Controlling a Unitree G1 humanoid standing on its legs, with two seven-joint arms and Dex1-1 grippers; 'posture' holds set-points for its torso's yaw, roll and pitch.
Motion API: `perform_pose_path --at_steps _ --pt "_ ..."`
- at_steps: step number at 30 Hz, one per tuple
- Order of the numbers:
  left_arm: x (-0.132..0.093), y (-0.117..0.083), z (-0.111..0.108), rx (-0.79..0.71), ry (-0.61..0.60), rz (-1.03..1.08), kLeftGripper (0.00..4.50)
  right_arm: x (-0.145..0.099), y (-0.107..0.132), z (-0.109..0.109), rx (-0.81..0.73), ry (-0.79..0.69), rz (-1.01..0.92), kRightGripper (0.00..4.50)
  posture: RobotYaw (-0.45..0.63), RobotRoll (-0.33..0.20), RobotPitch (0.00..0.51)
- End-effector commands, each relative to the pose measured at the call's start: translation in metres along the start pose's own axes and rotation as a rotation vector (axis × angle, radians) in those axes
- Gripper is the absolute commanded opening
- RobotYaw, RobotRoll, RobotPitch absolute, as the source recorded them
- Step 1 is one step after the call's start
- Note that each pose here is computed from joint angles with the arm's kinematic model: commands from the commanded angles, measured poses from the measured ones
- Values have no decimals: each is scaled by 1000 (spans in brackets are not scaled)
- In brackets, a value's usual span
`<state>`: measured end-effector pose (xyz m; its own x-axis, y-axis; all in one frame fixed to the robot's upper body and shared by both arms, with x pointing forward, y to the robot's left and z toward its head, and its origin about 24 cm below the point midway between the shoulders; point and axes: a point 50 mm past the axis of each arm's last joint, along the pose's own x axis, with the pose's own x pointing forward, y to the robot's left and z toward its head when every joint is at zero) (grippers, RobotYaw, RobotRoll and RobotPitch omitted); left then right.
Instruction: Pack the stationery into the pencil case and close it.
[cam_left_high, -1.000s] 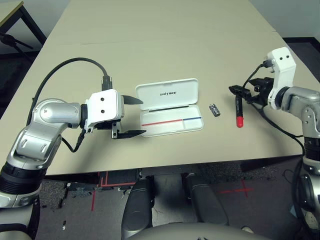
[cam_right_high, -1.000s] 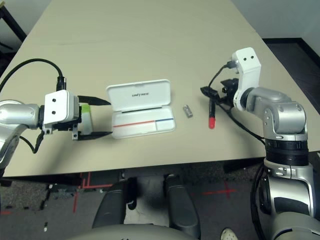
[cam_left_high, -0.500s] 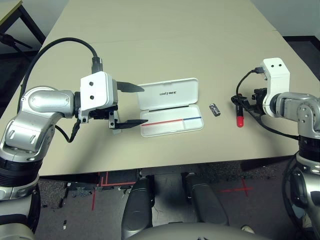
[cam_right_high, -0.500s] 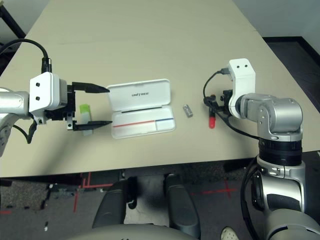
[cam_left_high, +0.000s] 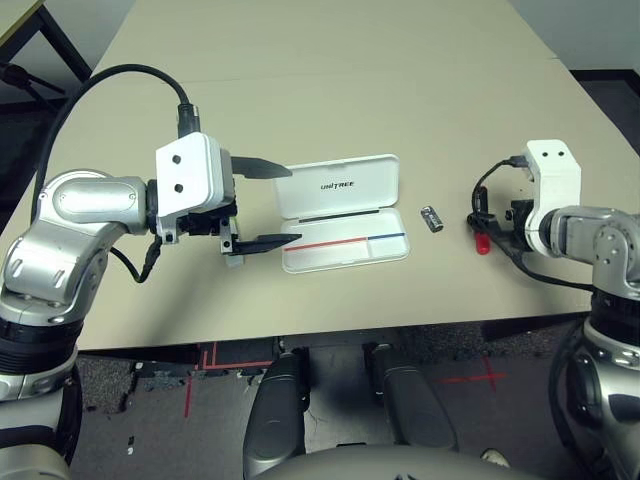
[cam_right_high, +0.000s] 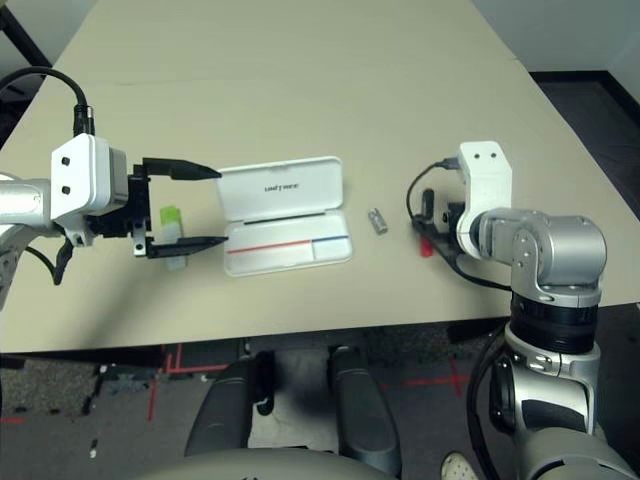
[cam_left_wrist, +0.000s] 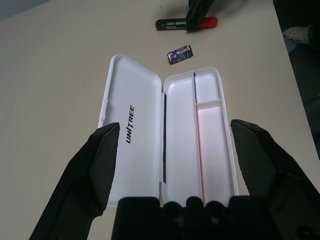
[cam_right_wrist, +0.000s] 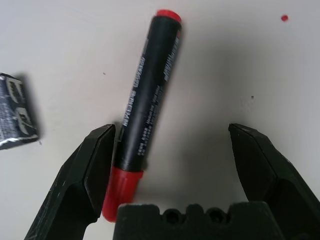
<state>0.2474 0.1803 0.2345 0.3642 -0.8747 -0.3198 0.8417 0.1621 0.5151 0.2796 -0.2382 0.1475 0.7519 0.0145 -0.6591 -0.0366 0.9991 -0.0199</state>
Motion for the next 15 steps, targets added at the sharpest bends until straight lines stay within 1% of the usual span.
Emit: perform_pose_path --at_steps 1,15 --pt "2 -1 7 22 -21 -5 4460 4 -5 -7 7 11 -25 4500 -29 0 217" --pt "3 -1 8 28 -18 -1 4460 27 -2 -7 18 -18 -6 4500 -15 0 210"
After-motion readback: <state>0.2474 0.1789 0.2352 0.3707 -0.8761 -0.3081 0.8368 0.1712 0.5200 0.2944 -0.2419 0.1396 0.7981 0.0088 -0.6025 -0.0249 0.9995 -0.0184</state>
